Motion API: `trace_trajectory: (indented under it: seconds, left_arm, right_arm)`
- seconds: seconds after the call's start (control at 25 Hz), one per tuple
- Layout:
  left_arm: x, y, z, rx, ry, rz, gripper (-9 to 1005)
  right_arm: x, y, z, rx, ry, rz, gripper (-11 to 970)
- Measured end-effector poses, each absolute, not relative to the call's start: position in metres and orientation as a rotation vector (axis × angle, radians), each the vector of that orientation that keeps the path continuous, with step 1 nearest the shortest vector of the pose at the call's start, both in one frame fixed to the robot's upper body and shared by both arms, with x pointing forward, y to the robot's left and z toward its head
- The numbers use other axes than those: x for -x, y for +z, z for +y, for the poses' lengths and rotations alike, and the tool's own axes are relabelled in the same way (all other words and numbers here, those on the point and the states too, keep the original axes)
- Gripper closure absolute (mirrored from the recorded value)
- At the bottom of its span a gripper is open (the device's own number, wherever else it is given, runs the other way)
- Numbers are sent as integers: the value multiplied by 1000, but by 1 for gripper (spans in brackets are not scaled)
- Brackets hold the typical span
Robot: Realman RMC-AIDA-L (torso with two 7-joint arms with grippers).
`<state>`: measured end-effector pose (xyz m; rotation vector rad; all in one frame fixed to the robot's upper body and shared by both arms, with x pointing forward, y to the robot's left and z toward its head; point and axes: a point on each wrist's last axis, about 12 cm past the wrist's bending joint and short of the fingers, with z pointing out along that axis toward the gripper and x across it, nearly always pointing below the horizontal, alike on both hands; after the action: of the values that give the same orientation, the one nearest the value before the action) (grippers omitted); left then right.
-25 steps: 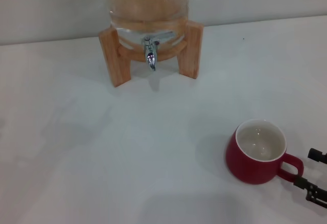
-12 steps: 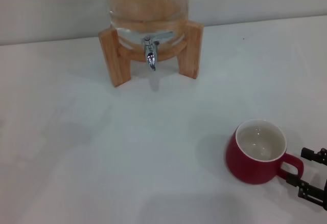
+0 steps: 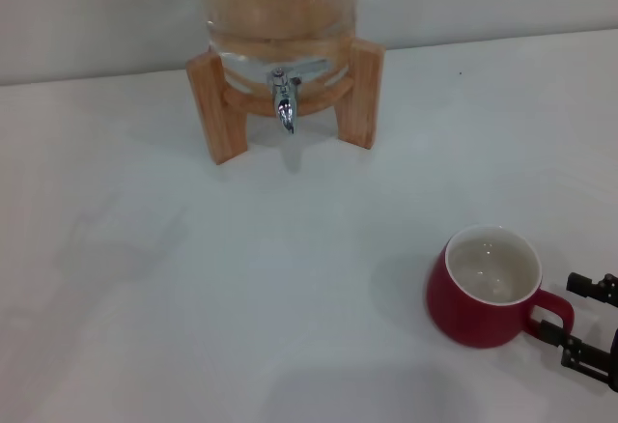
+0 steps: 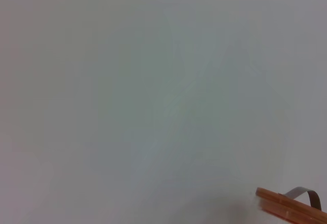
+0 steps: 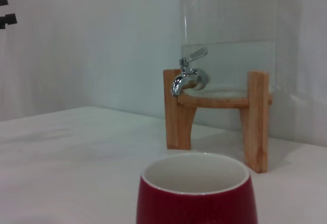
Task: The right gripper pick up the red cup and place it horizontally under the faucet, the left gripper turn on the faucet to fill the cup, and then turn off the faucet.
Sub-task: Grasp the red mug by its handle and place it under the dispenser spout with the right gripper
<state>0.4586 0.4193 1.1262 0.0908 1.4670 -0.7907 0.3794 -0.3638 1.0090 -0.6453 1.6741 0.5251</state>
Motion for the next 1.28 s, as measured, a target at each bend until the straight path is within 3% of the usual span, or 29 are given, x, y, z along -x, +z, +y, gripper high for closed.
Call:
trace_trajectory:
  seconds: [1.28]
  left_arm:
    - [-458,1127,416,-106,-813,1460,124]
  right_arm:
    - [-385,1006,-375,575,432,1714,266]
